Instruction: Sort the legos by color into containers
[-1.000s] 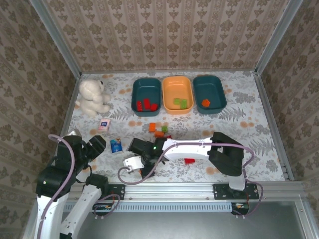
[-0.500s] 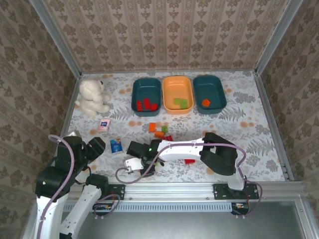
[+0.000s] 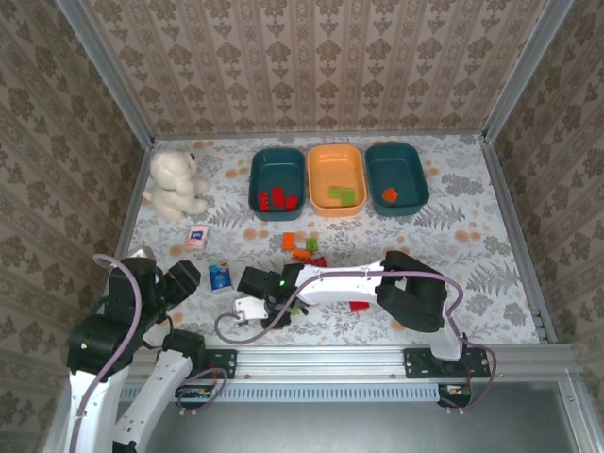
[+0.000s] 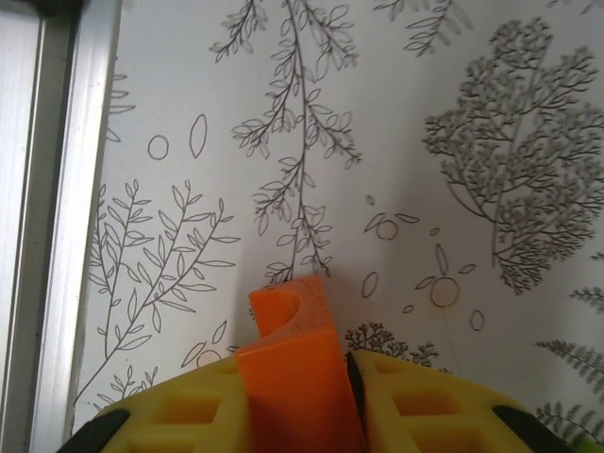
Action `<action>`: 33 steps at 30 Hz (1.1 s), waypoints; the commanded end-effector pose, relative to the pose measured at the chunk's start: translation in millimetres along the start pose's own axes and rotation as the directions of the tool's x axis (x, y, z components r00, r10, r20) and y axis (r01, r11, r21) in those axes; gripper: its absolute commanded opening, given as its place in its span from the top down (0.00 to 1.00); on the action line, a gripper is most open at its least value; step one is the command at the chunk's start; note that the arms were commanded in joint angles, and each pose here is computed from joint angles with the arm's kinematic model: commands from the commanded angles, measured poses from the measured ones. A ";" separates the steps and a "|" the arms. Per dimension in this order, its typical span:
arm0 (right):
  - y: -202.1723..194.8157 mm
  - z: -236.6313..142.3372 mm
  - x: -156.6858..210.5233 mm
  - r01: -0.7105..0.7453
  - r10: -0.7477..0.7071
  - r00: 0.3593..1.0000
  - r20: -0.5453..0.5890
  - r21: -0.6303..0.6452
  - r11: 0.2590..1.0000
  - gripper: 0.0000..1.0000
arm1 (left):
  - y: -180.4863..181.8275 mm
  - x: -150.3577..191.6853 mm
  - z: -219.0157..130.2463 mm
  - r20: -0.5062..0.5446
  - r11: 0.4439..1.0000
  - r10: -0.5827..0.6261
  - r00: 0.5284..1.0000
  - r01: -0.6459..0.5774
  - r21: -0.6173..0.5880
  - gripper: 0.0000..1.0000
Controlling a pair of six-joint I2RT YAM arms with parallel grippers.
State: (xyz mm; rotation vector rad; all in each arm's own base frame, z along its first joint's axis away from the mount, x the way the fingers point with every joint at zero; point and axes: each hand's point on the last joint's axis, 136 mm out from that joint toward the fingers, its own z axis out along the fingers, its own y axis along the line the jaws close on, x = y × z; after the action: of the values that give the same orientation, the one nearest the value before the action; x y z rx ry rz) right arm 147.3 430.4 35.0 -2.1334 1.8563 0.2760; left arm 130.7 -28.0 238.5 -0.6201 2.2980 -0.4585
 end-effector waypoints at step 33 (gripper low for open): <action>-285.5 -183.1 418.5 -0.777 0.939 -0.025 0.342 0.585 -0.233 0.90 | -225.3 40.8 141.3 -0.237 0.803 0.552 0.799 -0.435 0.407 0.32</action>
State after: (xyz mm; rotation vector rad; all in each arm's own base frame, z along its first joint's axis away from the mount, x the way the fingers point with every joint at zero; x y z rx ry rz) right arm 485.8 29.8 97.2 0.0469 2.6591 -0.3133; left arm 269.2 -247.6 211.4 0.2076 2.5550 -0.6868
